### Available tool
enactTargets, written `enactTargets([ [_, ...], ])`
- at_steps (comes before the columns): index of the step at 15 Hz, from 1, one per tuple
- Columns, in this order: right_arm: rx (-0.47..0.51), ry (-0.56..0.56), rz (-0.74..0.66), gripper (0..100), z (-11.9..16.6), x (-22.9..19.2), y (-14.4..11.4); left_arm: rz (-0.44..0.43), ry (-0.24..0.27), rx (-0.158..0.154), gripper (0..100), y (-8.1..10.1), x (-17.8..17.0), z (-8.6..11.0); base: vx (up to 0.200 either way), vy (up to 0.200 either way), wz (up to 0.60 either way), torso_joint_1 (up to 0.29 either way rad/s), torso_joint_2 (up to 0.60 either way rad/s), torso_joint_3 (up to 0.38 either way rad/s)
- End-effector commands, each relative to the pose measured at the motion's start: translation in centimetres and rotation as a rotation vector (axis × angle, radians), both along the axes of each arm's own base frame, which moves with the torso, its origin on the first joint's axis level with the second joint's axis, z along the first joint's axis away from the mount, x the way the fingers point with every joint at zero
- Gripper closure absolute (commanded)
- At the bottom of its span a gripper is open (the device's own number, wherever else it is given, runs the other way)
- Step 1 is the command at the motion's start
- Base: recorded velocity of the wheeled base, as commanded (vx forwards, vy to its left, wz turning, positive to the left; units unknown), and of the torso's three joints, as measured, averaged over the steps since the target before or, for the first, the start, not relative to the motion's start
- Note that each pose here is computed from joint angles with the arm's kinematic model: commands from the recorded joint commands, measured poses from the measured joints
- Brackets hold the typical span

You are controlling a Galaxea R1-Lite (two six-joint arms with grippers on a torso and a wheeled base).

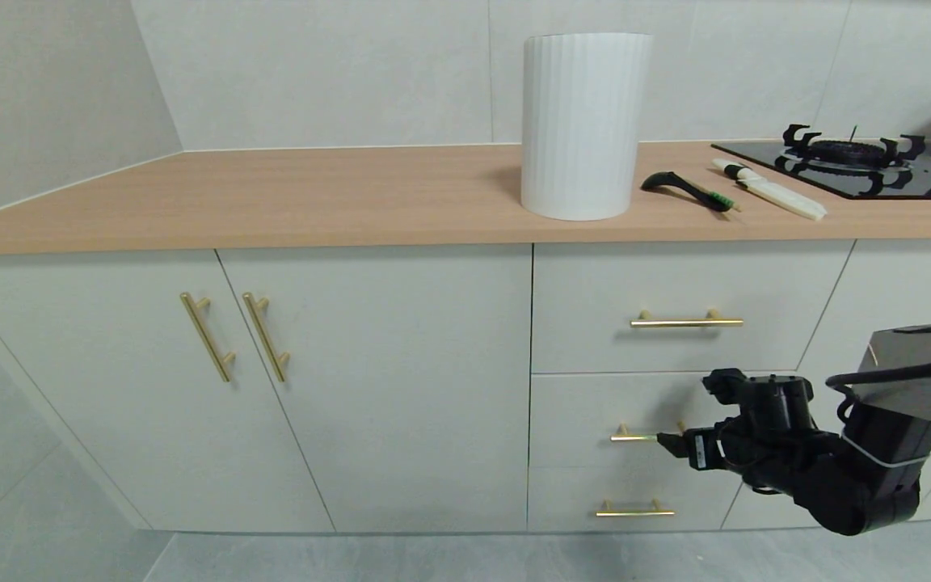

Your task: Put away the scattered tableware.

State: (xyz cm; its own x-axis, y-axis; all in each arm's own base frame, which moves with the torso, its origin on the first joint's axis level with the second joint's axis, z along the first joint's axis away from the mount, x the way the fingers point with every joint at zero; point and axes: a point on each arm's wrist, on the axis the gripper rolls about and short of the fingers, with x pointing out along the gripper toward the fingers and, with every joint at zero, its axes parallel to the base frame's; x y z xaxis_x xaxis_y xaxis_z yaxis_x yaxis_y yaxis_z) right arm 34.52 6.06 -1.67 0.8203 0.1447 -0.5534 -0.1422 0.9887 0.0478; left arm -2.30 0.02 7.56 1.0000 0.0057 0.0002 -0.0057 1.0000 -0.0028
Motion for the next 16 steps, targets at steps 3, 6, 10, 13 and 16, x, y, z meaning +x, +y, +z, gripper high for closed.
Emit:
enactTargets([
  [3,-0.017,-0.035,-0.036,0,-1.9,0.9,1.1,0.0,0.002,0.0,0,0.0,0.0,0.0,0.0,0.0,0.0,0.0,0.0,0.0],
  [6,-0.009,-0.072,-0.085,0,-1.4,1.6,1.6,0.0,0.002,0.0,0,0.0,0.0,0.0,0.0,0.0,0.0,0.0,0.0,0.0],
  [10,-0.016,-0.088,-0.084,0,-1.7,2.2,2.3,0.0,0.0,0.0,0,0.0,0.0,0.0,0.0,0.0,0.0,0.0,0.0,0.0],
  [13,-0.026,-0.078,-0.091,0,-2.4,2.5,2.4,0.0,0.002,0.0,0,0.0,0.0,0.0,0.0,0.0,0.0,0.0,0.0,0.0],
  [16,-0.037,-0.041,-0.089,0,-3.1,2.5,2.4,0.0,0.002,0.0,0,0.0,0.0,0.0,0.0,0.0,0.0,0.0,0.0,0.0],
])
